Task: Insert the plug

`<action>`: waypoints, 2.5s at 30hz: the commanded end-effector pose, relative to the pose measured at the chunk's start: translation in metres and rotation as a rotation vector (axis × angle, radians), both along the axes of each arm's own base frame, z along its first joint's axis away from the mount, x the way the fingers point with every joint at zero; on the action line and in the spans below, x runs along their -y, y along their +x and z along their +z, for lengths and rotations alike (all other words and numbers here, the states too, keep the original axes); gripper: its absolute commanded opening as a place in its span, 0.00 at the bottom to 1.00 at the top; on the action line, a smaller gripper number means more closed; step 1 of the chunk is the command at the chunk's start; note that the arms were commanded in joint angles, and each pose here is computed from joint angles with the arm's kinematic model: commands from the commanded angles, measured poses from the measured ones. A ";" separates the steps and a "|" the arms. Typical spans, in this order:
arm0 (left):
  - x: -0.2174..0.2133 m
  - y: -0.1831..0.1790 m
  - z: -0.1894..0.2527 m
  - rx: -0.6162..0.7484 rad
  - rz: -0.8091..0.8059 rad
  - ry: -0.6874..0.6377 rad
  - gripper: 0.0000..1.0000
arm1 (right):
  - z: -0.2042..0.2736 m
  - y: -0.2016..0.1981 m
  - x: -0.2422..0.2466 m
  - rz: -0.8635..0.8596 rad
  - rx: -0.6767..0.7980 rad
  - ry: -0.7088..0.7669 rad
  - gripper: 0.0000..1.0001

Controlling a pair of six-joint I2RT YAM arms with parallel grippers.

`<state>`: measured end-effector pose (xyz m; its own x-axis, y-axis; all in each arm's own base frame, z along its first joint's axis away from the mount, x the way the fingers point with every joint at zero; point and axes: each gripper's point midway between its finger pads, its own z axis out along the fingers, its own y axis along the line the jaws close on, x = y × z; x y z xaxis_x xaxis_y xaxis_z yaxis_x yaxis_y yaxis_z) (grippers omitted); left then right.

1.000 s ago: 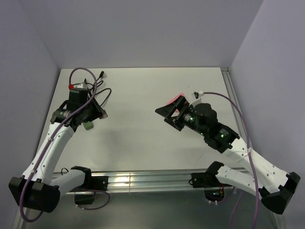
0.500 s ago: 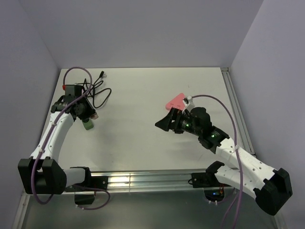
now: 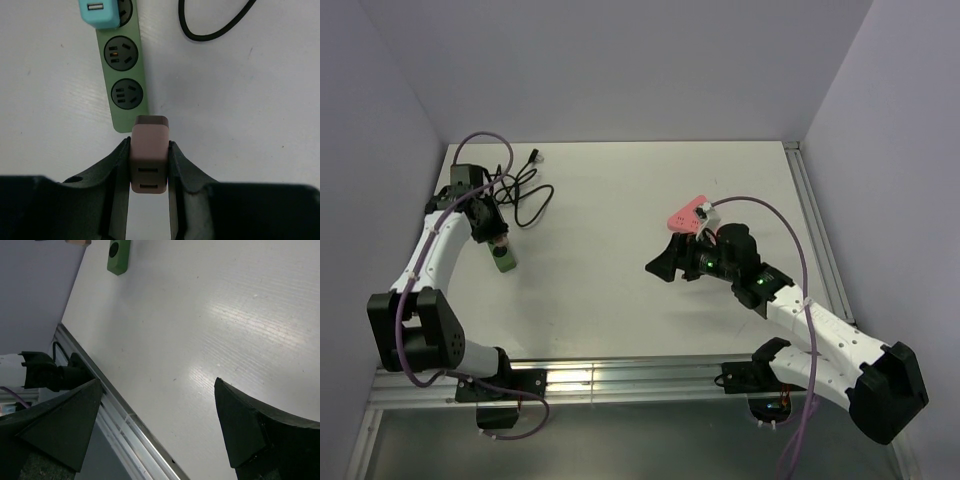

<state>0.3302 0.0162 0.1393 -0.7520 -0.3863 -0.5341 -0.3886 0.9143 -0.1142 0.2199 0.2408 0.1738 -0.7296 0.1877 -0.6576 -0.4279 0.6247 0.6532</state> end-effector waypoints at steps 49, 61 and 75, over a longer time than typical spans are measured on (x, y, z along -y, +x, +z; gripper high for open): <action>-0.055 0.058 -0.039 -0.061 -0.020 -0.018 0.00 | -0.008 0.005 0.001 -0.012 0.100 -0.041 1.00; -0.062 0.061 -0.040 -0.064 0.002 0.014 0.00 | -0.009 0.004 0.001 -0.008 0.097 -0.041 1.00; -0.067 0.065 -0.049 -0.074 0.017 0.025 0.00 | -0.009 0.004 0.000 -0.006 0.098 -0.039 1.00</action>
<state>0.3784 0.0750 0.0795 -0.8118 -0.3886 -0.4358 -0.4014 0.9135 -0.0667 0.2215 0.2385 0.1597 -0.6841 0.1658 -0.7103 -0.4600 0.6578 0.5965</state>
